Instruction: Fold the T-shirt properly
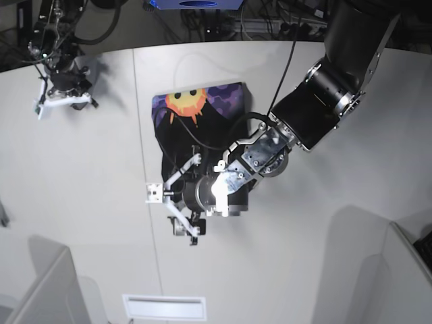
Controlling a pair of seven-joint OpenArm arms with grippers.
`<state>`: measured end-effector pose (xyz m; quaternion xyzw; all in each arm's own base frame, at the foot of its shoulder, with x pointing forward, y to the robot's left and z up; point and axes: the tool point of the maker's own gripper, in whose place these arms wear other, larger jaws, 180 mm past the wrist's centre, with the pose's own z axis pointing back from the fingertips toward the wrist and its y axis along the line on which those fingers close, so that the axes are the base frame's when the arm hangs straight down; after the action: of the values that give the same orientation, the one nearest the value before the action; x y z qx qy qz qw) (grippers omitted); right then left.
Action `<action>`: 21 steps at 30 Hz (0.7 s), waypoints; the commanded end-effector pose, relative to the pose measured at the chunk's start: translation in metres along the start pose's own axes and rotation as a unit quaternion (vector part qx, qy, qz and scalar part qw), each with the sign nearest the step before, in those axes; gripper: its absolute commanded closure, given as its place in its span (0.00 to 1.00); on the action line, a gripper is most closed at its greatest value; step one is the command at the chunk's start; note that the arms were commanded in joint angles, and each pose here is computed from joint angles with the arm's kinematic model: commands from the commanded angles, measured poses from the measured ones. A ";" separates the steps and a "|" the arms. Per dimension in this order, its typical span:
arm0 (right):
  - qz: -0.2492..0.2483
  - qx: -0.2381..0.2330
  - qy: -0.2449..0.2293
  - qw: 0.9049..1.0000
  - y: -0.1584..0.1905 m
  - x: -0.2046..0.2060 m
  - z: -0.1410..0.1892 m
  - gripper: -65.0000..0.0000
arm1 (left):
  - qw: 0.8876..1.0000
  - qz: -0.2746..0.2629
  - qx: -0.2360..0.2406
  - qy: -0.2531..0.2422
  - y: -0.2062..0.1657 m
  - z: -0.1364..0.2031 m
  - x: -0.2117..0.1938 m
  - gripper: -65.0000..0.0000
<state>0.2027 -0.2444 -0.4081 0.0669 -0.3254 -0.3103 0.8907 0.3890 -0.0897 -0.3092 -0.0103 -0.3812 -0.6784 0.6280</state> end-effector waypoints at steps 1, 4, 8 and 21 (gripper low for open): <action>0.009 0.007 -0.019 1.000 0.003 0.012 0.004 1.00 | 0.999 0.007 0.038 -0.026 0.025 0.015 0.013 0.27; 0.026 0.024 -0.025 0.999 0.012 0.016 0.006 1.00 | 0.994 0.049 0.090 -0.047 0.045 0.047 0.000 0.35; 0.067 0.069 -0.041 0.994 0.033 0.024 0.015 1.00 | 0.984 0.094 0.140 -0.050 0.046 0.084 -0.034 0.79; 0.225 0.162 -0.119 0.954 0.067 0.026 0.042 1.00 | 0.948 0.229 0.214 -0.056 -0.027 0.166 -0.139 1.00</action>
<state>0.2202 -0.2045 -0.3532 0.0910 -0.4586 -0.0574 0.8821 0.3139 0.1177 -0.2881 0.0024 -0.5192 -0.4176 0.7457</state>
